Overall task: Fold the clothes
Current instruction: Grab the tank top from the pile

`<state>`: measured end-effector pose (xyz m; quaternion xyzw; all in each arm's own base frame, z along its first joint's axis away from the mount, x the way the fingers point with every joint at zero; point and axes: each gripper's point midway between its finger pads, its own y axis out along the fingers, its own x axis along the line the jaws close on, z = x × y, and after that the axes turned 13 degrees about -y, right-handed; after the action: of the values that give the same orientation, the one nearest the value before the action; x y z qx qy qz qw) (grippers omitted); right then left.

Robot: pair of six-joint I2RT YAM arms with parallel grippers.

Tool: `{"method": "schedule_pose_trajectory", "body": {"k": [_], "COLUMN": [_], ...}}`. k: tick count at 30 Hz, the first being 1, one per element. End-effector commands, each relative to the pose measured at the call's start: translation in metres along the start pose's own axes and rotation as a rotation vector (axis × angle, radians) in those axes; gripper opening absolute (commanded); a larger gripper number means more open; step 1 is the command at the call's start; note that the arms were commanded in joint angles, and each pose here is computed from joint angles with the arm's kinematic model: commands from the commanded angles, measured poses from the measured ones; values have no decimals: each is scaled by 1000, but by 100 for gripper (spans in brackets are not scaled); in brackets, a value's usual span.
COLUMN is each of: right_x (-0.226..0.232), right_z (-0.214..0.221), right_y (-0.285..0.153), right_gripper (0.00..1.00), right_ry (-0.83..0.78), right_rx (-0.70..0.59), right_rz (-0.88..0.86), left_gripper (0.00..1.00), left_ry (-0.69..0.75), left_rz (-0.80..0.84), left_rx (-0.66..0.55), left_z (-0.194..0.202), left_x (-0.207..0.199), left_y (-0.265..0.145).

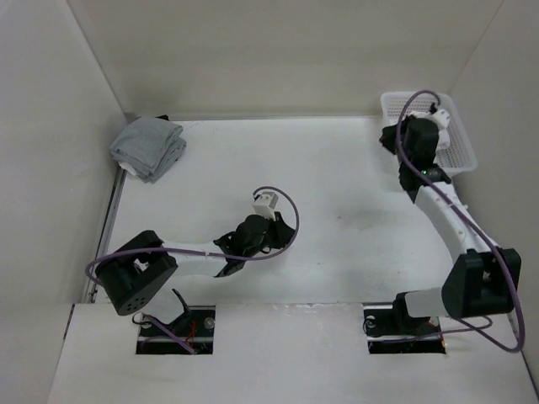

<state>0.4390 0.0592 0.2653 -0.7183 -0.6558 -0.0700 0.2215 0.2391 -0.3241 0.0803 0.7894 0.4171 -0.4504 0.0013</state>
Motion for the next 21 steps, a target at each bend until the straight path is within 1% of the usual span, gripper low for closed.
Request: {"method": "schedule_pose_trajectory", "body": {"k": [1,3,5,7,8,9,13,14,16,21], "right_x": [-60,-94,-133,-180,-196,-210,-251,-259,-265,-274], "right_z": [-45,-53,-57,-59,-60,-58,-55,-55,-52,-44], "right_y": [36,65,89,108,116,128,157,164,177,206], "right_gripper": [0,3,7,22,29,38,59,61,64,66], "right_ry": [-8,-12,-32,-57,-69,-83,-92,-88,-82,-89], "right_rx": [-57,-49,-28,-16,-10,10,53,58,69,88], "right_rz": [216,312,422,568,602,616,643,646,629,619], "left_gripper": [11,19,27,38,41,43,47,47,47,47], "left_ry": [-23,-32,-35,-47,-51,-55,-76,-77,-78,-93], "left_rz": [83,83,77,66,65,59,58,63,72,78], "left_rx": [-122,-136,-153,-179,-185,-190,-184,-178,-170,-142], "left_z": [-38,-44,-49,-57,-60,-61,-63,-62,-60,-55], "left_x": [-16,-13,-9,-1,1,5,9,8,7,8], "left_y": [-8,-11,-14,-16,-16,-16,-15,-15,-14,-9]}}
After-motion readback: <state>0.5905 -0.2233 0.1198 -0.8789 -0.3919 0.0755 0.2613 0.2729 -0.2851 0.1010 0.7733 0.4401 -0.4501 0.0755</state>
